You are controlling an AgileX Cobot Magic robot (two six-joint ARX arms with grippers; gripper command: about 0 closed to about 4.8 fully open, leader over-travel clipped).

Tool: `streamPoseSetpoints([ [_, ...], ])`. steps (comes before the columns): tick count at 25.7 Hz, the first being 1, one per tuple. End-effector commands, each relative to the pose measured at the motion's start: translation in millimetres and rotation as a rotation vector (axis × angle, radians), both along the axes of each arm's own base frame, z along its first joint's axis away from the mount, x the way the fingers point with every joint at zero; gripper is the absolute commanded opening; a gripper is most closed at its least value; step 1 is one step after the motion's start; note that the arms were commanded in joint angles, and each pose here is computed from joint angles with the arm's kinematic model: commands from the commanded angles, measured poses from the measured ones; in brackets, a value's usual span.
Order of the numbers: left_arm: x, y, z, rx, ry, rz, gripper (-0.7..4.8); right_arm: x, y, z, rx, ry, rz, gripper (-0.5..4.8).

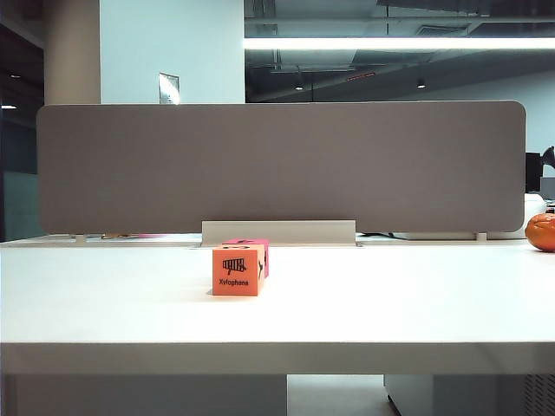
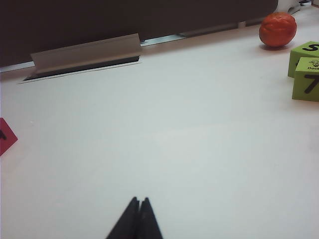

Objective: Stack one letter block on top of another letter block.

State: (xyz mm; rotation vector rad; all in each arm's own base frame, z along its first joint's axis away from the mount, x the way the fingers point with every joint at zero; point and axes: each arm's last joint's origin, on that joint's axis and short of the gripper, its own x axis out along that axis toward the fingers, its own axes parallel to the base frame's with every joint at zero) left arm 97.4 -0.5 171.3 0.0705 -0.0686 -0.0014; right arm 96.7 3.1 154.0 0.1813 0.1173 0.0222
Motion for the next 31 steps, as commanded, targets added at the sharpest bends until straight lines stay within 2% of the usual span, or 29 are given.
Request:
streamPoseSetpoints([
  [1, -0.2, -0.1, 1.9, 0.0, -0.011, -0.002, -0.06, 0.3, 0.0, -0.7, -0.002, -0.008, 0.001, -0.01],
  [25, -0.2, 0.0, 1.8, 0.0, -0.011, -0.001, -0.06, 0.4, -0.2, 0.1, -0.004, -0.016, -0.004, -0.01],
  [31, -0.2, -0.1, 1.8, 0.0, -0.011, -0.002, -0.06, 0.2, 2.8, 0.0, 0.007, -0.015, 0.095, -0.01],
])
